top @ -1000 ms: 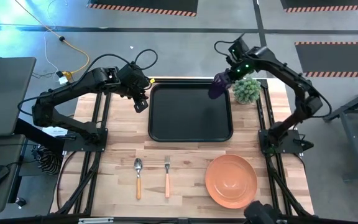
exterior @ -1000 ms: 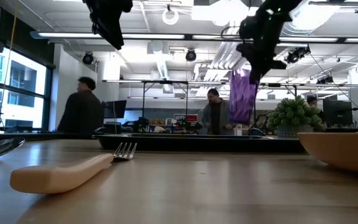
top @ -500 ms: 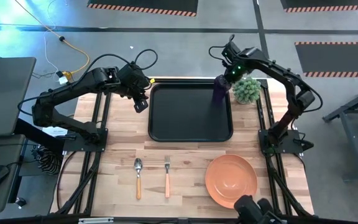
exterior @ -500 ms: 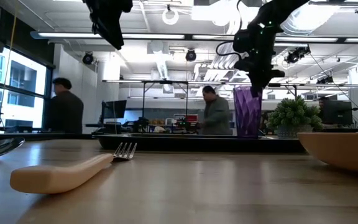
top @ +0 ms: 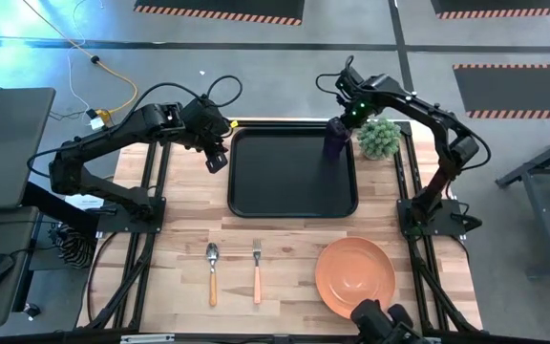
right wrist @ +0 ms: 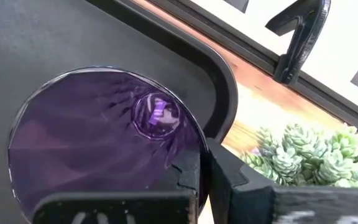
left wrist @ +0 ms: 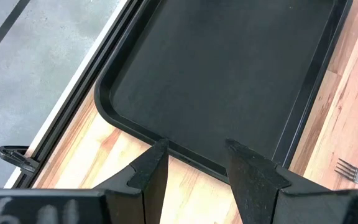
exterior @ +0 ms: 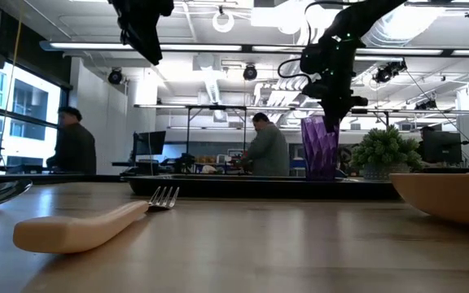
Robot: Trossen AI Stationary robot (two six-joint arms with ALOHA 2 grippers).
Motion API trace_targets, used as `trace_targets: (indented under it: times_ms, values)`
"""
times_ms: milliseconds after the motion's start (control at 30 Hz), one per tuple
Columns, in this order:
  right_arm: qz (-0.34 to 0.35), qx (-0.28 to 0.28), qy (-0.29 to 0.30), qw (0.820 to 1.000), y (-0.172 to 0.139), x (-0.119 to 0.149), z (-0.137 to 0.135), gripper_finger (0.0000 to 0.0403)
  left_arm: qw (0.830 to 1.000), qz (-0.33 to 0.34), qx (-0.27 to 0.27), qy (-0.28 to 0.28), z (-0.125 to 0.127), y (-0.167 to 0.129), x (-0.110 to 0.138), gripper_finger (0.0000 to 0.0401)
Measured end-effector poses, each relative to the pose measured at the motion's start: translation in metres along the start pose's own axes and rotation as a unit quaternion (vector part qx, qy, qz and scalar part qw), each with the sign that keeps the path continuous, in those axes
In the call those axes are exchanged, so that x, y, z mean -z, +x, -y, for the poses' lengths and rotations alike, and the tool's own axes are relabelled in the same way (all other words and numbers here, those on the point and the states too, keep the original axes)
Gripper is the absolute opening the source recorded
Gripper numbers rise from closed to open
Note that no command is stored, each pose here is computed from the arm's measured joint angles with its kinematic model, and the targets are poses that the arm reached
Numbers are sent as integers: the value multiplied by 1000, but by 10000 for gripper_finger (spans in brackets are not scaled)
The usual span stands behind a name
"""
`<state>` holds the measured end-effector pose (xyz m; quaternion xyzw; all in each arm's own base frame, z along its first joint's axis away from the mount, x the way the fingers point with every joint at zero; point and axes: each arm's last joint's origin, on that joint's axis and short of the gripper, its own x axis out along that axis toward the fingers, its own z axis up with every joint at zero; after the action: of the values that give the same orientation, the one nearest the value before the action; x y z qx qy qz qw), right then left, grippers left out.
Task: Pick and place plate/cup/fork/spoon on tray
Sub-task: Put the purple glass on the top left of the black serving tray
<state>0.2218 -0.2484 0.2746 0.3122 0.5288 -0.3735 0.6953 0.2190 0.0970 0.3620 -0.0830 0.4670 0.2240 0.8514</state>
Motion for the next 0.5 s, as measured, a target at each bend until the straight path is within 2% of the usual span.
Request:
trace_targets:
  times_ms: [200,500]
  values:
    - [-2,-1,-3,1000,0,1,-1,3,1000,0,0,0,0,0,0,147]
    - [-6,3,-3,1000,1,1,-1,45,1000,0,0,0,0,0,0,147]
